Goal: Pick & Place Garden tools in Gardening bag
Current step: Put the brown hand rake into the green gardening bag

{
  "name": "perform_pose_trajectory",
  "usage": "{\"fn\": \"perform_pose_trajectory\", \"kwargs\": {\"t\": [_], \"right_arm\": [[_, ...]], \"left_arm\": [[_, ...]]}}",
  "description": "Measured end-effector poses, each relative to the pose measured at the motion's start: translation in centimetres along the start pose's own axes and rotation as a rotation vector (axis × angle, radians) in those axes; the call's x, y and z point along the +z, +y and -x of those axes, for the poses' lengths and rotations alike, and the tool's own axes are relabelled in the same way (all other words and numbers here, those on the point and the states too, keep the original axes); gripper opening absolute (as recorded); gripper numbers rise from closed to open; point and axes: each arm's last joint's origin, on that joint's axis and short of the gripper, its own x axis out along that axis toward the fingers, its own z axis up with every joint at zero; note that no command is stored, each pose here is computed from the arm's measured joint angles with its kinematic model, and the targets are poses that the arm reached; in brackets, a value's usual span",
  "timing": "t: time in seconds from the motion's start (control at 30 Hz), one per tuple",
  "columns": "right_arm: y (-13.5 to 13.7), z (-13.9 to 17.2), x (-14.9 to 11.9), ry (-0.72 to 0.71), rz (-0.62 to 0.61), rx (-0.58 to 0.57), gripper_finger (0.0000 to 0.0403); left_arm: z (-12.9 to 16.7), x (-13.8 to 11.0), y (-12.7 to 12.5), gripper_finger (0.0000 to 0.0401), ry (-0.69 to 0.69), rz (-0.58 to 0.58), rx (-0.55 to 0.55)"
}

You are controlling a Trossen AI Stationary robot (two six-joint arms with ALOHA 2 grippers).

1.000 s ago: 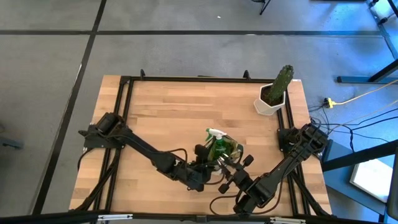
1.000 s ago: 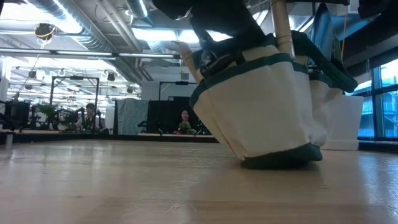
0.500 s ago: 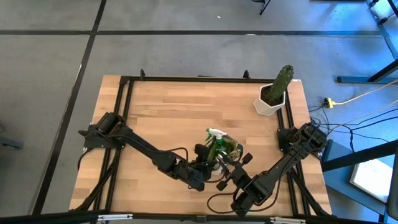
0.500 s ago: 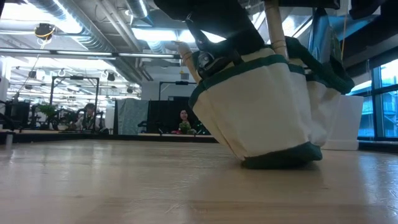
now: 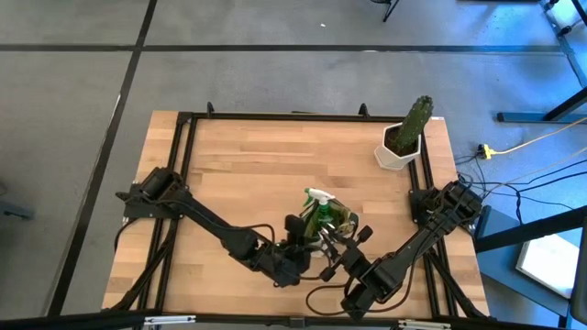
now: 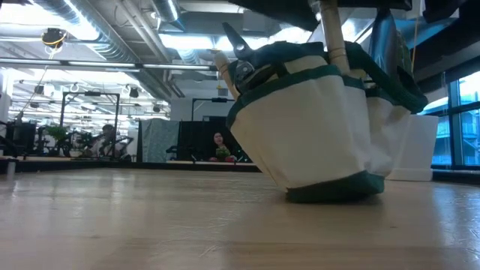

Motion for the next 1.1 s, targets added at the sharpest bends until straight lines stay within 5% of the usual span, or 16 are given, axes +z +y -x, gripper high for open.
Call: {"fn": "perform_pose_trajectory", "kwargs": {"t": [0.27,0.47,0.87,1.1], "right_arm": [[0.0,0.0,0.0,0.0,-0.002,0.0,0.0058],[0.0,0.0,0.0,0.0,-0.01,0.0,0.0058],[0.2,-0.2,0.1,0.0,-0.034,-0.007,0.0058],[0.3,-0.9,0.2,0.002,-0.049,-0.024,0.0058]], "left_arm": [[-0.8,-0.9,0.8,0.0154,0.076,0.024,-0.003],[-1.5,-1.3,1.5,0.0163,0.103,0.076,-0.038],[-1.6,-1.3,1.4,0.001,0.11,0.113,-0.085],[-1.6,-1.3,1.5,0.0003,0.111,0.114,-0.08]]}}
